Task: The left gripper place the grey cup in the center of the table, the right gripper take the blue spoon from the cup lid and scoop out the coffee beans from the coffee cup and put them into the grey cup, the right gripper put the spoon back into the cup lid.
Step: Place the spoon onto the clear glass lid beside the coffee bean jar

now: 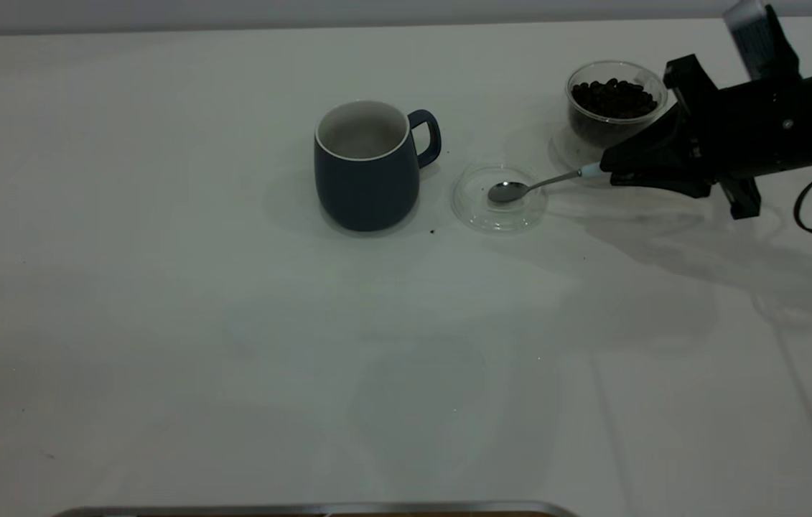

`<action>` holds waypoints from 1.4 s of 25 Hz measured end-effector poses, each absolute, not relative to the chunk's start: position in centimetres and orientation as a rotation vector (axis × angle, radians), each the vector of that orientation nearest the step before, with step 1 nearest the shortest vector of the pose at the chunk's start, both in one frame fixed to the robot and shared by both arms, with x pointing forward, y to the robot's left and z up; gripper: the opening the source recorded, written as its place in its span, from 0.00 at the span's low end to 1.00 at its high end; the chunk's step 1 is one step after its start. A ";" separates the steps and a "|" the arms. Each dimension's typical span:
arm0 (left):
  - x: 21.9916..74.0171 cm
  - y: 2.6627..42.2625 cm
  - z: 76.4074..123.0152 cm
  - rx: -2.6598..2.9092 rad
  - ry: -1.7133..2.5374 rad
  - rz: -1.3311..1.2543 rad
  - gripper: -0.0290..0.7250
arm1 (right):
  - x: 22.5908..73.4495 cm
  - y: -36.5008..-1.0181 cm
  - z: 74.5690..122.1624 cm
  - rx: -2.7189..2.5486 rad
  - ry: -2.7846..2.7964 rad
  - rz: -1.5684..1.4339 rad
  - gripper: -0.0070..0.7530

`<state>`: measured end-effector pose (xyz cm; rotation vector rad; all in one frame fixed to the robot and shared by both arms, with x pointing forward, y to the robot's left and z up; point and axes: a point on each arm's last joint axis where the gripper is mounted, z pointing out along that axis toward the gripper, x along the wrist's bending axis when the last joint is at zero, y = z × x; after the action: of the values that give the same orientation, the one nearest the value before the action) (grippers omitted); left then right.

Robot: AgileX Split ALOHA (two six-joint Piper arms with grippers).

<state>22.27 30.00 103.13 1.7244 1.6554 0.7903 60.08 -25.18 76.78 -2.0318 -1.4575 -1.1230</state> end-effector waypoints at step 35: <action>22.3 30.0 103.1 1.722 1.657 0.789 0.82 | 61.0 -23.9 75.9 -1.933 -1.508 -1.158 0.74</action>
<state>22.27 30.00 103.13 1.7221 1.6571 0.7892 60.97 -23.91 75.94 -1.9326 -1.5075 -1.1581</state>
